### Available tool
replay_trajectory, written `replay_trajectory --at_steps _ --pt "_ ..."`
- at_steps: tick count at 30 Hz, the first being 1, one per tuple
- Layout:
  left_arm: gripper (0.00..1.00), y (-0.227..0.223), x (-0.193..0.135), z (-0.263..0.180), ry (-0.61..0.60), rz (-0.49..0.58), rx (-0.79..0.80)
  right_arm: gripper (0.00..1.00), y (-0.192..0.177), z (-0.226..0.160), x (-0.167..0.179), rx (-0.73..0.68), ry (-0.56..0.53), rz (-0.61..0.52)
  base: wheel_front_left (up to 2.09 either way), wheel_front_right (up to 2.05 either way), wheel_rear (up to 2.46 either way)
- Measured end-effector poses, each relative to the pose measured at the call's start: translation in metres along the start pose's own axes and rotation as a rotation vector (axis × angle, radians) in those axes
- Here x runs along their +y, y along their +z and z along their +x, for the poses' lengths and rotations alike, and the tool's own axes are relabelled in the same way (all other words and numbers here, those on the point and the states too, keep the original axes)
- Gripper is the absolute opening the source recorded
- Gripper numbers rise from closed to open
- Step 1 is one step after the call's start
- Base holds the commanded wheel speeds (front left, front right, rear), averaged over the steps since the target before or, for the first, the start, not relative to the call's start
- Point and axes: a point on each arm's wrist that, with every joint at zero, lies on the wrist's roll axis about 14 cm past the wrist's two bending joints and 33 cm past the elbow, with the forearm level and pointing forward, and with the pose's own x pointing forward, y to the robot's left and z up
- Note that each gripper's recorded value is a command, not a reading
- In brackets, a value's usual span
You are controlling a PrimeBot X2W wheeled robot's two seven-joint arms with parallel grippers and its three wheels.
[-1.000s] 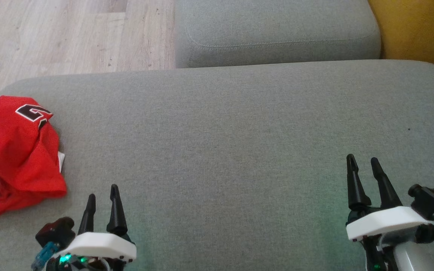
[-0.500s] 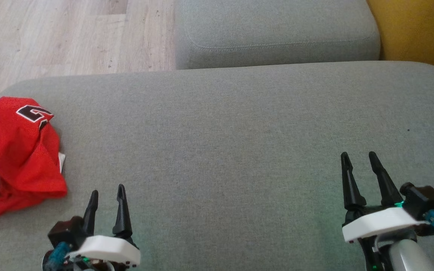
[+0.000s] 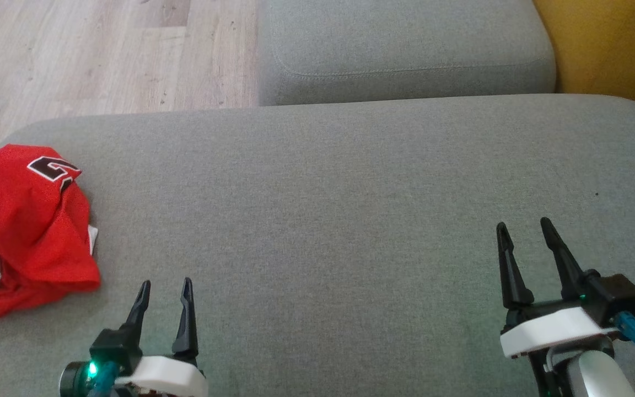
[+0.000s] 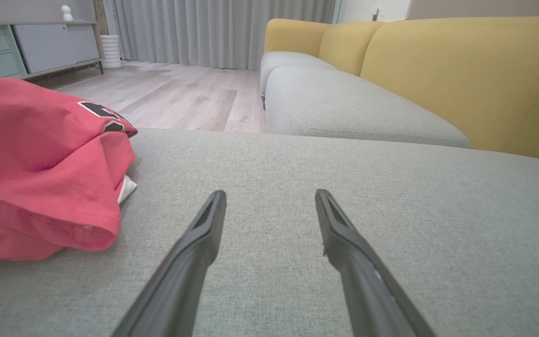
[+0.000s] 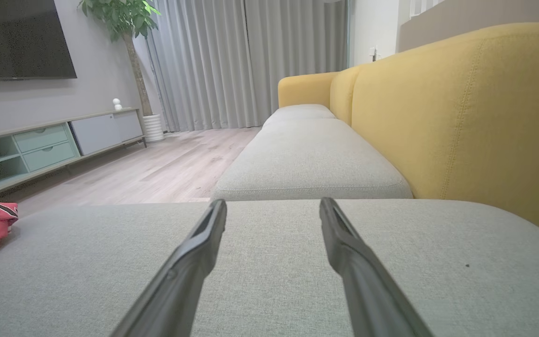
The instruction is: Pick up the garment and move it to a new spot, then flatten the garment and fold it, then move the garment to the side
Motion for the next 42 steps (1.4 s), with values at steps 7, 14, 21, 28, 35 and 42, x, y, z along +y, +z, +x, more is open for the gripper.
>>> replay_trajectory --at_steps 7,14,21,28,35,42 --pt "1.00 -0.005 0.001 -0.006 -0.011 0.083 0.003 1.00 -0.002 -0.007 -0.001 0.001 0.001 -0.062 0.00 0.00 0.00" --pt "1.00 -0.004 -0.002 -0.006 -0.034 0.162 -0.014 1.00 -0.001 -0.009 0.000 -0.009 0.013 -0.124 0.00 0.00 0.00" --pt "1.00 -0.003 0.004 -0.007 -0.011 0.156 -0.015 1.00 -0.003 -0.011 -0.008 -0.006 -0.024 -0.067 0.00 0.00 0.00" --pt "1.00 -0.004 0.009 -0.007 0.011 0.136 -0.014 1.00 -0.015 -0.016 -0.011 0.027 -0.037 -0.041 0.00 0.00 0.00" --pt "1.00 -0.005 0.014 -0.008 0.026 0.128 -0.009 1.00 -0.019 -0.017 -0.012 0.041 -0.041 -0.039 0.00 0.00 0.00" --pt "1.00 -0.008 0.013 -0.009 0.018 0.120 0.002 1.00 -0.019 -0.017 -0.013 0.041 -0.044 -0.033 0.00 0.00 0.00"
